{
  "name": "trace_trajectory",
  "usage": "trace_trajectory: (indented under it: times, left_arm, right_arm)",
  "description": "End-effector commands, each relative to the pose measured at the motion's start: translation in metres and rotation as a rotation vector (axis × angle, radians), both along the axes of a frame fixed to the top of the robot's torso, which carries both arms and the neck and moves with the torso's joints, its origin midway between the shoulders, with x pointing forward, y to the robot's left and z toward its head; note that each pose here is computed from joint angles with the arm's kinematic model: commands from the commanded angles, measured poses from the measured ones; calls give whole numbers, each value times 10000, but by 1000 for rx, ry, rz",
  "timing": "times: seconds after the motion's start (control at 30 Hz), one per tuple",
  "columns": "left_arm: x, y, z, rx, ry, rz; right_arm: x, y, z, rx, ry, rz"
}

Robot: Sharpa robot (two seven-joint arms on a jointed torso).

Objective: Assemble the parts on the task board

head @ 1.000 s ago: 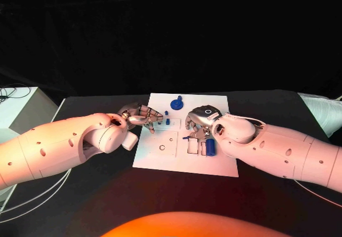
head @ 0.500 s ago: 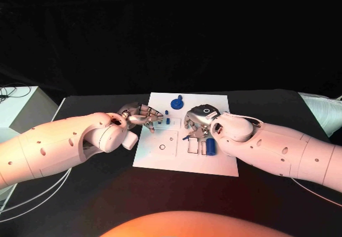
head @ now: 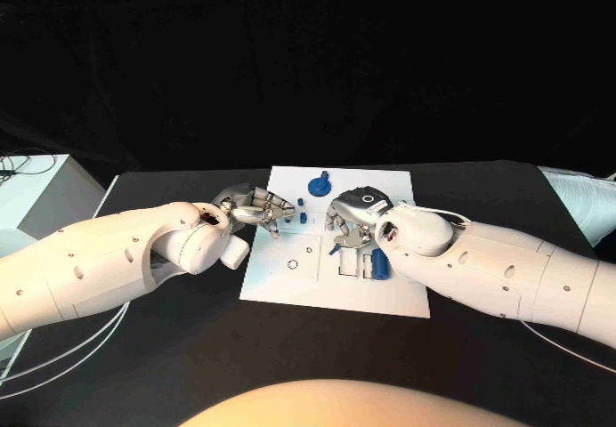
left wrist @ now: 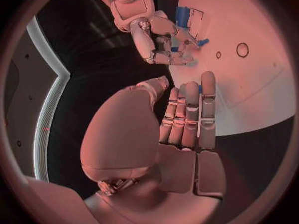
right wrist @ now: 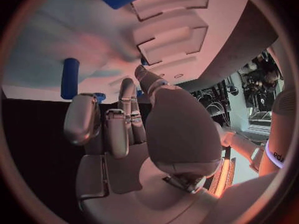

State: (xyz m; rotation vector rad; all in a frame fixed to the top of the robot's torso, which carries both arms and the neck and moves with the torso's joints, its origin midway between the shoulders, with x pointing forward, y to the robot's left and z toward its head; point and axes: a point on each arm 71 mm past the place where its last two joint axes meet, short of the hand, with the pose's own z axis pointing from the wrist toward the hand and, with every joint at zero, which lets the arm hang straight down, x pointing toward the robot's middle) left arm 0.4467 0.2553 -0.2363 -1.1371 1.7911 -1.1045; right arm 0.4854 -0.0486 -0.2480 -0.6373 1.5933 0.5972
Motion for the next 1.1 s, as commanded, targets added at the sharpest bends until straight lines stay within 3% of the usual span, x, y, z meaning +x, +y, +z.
trace_trajectory:
  times: [0.03,0.3,0.4,0.7,1.1]
  left_arm:
    - [2,-21,9,-10,-8,-3]
    - [4,-23,8,-10,-7,-2]
    - [4,-20,8,-9,-7,-2]
    - [3,-20,8,-9,-7,-2]
    - [1,-26,8,-10,-6,-4]
  right_arm:
    - [-19,25,8,12,-6,14]
    - [-19,-75,33,47,-6,-42]
    - [-33,-109,38,56,24,-65]
    - [-132,-103,26,59,201,-129]
    - [-152,-23,-44,-30,263,-210]
